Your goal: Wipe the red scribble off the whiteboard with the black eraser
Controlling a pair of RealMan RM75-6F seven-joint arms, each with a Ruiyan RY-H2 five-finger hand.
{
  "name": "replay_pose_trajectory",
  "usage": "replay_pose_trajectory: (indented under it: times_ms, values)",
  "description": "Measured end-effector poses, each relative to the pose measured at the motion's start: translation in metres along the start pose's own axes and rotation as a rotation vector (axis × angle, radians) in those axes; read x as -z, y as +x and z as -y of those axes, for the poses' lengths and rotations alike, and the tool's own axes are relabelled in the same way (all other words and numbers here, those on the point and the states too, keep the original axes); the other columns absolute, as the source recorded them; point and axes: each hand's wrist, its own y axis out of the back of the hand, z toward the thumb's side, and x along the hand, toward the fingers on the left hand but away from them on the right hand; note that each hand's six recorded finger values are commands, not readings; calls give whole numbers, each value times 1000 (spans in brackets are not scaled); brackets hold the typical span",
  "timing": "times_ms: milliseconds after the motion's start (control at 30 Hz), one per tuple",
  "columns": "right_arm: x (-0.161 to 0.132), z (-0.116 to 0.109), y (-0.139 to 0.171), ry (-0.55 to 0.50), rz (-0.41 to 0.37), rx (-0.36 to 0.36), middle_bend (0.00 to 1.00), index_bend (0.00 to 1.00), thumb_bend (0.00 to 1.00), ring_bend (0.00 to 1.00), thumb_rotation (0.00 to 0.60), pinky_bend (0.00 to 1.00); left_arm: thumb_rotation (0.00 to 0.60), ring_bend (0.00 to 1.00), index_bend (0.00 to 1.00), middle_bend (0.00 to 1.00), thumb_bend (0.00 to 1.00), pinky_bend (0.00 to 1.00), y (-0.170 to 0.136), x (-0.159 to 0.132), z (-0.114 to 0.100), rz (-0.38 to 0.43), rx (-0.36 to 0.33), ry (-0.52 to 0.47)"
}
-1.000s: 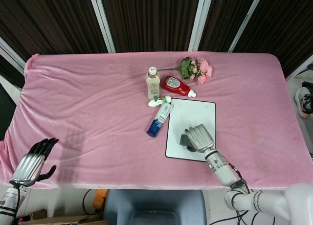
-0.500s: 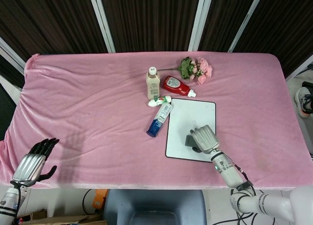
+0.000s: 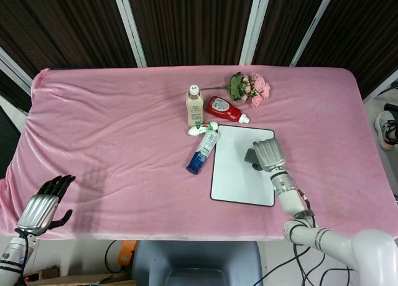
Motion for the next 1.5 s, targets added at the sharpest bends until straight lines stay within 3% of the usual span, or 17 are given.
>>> replay_pose_trajectory:
  times_ms: [267,500,600,733,1000,1100,1167,1400,1500]
  values:
    - [-6,-1,-2,5,-13,-10,755,979,453,759,600,862,600,41,0,57,388,121,1,-1,1,1,2,5]
    - [-3,-10,25,-22,-70,22,755,979,453,759,600,862,600,41,0,57,388,121,-1,-5,1,15,-7,11]
    - [17,-20,47,-46,-63,56,755,979,453,759,600,862,600,41,0,57,388,121,-2,-6,1,17,-6,11]
    - [67,-20,77,-71,12,81,755,979,452,759,600,862,600,41,0,57,388,122,-3,-8,2,25,-8,19]
    - [117,21,89,-95,122,1,755,943,452,747,600,852,600,41,0,57,387,121,-3,-8,2,24,-8,17]
    - [127,40,89,-88,142,-39,753,840,452,712,600,830,600,41,0,57,388,121,-2,-8,2,24,-4,16]
    - [128,52,87,-100,145,-65,714,716,452,655,600,784,600,41,0,57,388,121,-1,-8,2,22,-3,15]
    - [121,61,84,-159,101,-79,330,208,360,285,600,511,600,41,0,57,388,121,0,-6,2,17,0,12]
    - [122,59,87,-159,92,-82,258,137,323,222,600,468,600,41,0,57,387,122,1,-7,3,18,5,12]
